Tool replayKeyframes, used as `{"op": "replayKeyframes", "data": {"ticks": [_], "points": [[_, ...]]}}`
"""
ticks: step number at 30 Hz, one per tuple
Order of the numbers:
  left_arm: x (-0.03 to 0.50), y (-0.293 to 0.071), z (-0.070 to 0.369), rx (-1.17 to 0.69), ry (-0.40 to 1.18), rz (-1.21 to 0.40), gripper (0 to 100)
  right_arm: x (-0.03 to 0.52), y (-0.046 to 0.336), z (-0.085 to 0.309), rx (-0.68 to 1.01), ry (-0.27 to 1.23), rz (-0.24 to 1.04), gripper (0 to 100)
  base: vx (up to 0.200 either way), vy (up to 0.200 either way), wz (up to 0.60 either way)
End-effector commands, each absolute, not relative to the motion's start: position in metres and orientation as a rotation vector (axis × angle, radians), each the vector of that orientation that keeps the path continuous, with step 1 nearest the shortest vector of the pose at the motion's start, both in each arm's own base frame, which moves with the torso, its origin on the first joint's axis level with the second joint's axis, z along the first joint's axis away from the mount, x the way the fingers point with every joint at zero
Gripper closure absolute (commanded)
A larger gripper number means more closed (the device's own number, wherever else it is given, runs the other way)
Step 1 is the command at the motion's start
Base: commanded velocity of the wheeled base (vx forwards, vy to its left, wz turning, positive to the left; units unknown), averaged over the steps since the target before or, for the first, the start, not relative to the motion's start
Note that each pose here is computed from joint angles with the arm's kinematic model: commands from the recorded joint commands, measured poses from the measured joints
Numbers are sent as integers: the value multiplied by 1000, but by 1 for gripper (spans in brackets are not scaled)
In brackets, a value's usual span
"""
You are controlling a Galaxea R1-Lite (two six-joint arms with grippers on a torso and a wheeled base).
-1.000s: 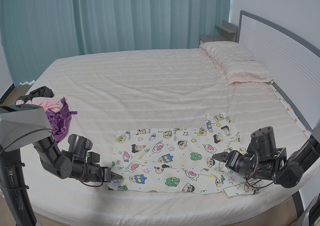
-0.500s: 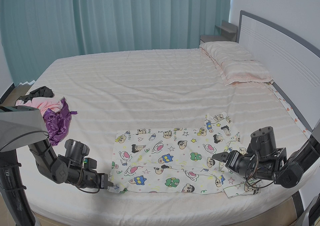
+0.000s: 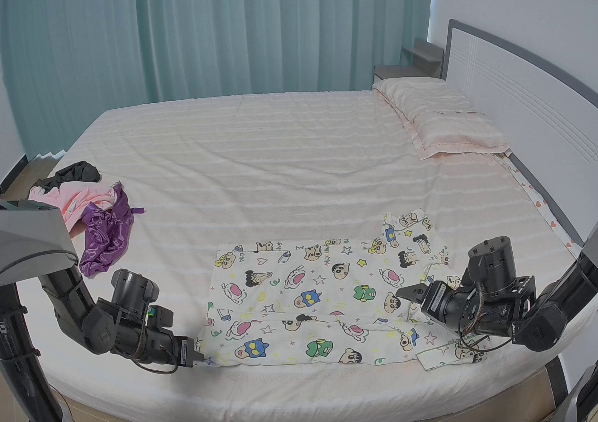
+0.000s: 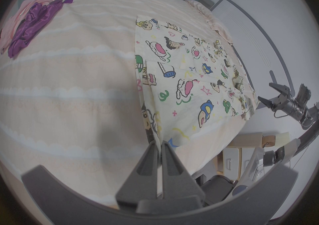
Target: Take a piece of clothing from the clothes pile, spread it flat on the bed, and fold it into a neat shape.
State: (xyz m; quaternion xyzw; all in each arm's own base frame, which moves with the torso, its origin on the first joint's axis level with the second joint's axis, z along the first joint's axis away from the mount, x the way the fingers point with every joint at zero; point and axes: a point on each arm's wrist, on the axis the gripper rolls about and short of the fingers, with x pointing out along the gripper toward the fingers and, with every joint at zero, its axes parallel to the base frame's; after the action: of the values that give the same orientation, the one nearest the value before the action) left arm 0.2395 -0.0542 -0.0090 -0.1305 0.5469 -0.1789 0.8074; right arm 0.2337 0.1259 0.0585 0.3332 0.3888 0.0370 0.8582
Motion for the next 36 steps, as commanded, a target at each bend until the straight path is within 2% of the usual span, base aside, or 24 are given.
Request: {"op": "replayKeyframes", "data": {"ticks": [1, 11, 12, 17, 20, 24, 25, 26, 28, 29, 31, 36], "points": [[232, -53, -10, -279, 1190, -379, 100, 233, 125, 58, 698, 821, 75, 0, 0, 0, 0], [230, -53, -13, -270, 1204, -369, 100, 232, 125, 57, 696, 822, 75, 0, 0, 0, 0], [230, -54, -13, -266, 1206, -362, 0, 232, 125, 58, 690, 818, 76, 0, 0, 0, 0], [235, -52, -7, -266, 1165, -356, 0, 234, 122, 76, 639, 745, 136, 0, 0, 0, 0], [246, -54, 9, -279, 1063, -364, 0, 241, 111, 88, 560, 694, 149, 0, 0, 0, 0], [260, -57, 24, -321, 987, -359, 0, 233, 84, 91, 468, 765, 165, 0, 0, 0, 0], [268, -58, 30, -356, 961, -349, 0, 226, 64, 93, 478, 805, 187, 0, 0, 0, 0], [268, -58, 30, -356, 961, -349, 0, 226, 64, 93, 478, 805, 187, 0, 0, 0, 0], [280, -62, 37, -413, 929, -333, 0, 223, 22, 91, 513, 843, 219, 0, 0, 0, 0], [280, -62, 37, -414, 928, -333, 0, 223, 20, 90, 513, 844, 214, 0, 0, 0, 0], [283, -63, 36, -420, 927, -334, 0, 221, -15, 73, 464, 891, 210, 0, 0, 0, 0], [290, -64, 20, -421, 970, -323, 0, 224, -55, 35, 375, 964, 274, 0, 0, 0, 0]]}}
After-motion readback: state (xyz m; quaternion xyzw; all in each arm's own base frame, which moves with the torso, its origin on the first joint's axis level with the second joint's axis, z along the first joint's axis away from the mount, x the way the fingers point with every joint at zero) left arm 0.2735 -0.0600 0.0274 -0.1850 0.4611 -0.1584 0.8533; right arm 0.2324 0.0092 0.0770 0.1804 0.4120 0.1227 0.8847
